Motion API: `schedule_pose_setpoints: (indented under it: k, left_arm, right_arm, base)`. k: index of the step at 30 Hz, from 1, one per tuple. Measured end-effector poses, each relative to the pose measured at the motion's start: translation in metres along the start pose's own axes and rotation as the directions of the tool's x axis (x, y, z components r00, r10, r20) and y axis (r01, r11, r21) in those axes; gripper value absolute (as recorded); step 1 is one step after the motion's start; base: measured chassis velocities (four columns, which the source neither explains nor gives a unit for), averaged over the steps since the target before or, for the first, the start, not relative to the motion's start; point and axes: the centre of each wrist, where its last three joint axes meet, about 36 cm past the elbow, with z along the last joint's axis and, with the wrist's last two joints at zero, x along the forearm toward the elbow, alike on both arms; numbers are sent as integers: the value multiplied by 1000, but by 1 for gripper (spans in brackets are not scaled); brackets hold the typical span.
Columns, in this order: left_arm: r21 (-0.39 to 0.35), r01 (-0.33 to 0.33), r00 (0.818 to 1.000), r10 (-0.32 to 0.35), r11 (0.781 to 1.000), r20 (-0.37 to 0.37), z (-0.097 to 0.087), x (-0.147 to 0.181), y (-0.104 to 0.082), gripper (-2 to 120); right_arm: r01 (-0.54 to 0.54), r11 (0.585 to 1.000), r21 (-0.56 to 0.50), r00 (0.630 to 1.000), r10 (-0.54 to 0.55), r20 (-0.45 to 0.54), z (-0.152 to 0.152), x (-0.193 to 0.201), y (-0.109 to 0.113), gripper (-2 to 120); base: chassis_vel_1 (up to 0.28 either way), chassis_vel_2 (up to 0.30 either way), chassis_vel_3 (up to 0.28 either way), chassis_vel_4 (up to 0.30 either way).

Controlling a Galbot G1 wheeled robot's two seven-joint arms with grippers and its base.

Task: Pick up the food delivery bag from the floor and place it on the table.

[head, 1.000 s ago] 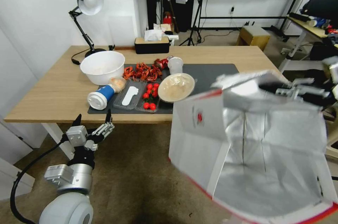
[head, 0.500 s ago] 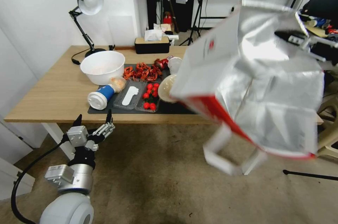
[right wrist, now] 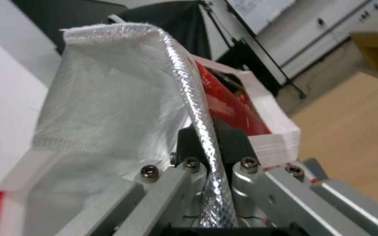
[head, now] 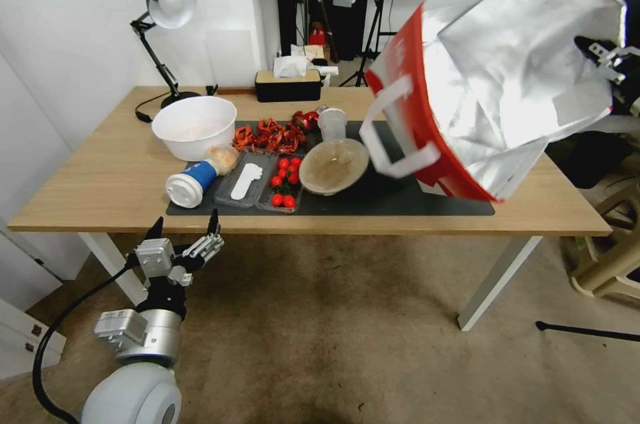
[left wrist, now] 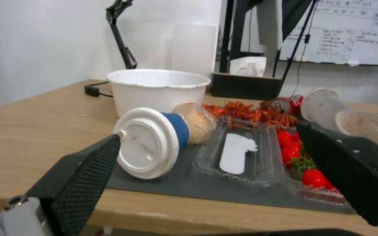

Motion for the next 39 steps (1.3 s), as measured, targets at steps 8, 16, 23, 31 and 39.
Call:
schedule_pose_setpoints:
  k: [8, 16, 23, 31, 39]
  left_arm:
    - [-7, 5, 1000, -5, 1000, 6, -1, 1, 0, 100]
    - [-18, 15, 1000, -15, 1000, 7, 3, 0, 1, 100]
    - [-20, 18, 1000, -18, 1000, 0, 7, -3, 2, 100]
    - [-21, 14, 1000, -15, 1000, -2, 8, -5, 2, 100]
    - [-23, 16, 1000, -16, 1000, -4, 8, -5, 3, 100]
  right_arm:
    - [-123, 992, -22, 990, 121, -75, 17, -8, -15, 0]
    - [-168, 985, -25, 981, 165, -97, 23, -25, -18, 0]
    - [-203, 979, 4, 973, 202, -116, 13, -32, -21, 0]
    - [-195, 980, 37, 973, 198, -119, 8, -34, -21, 11]
    - [-181, 981, 77, 975, 189, -115, 11, -37, -23, 39]
  base:
    - [0, 0, 0, 0]
    - [0, 0, 0, 0]
    - [0, 0, 0, 0]
    - [0, 0, 0, 0]
    - [0, 0, 0, 0]
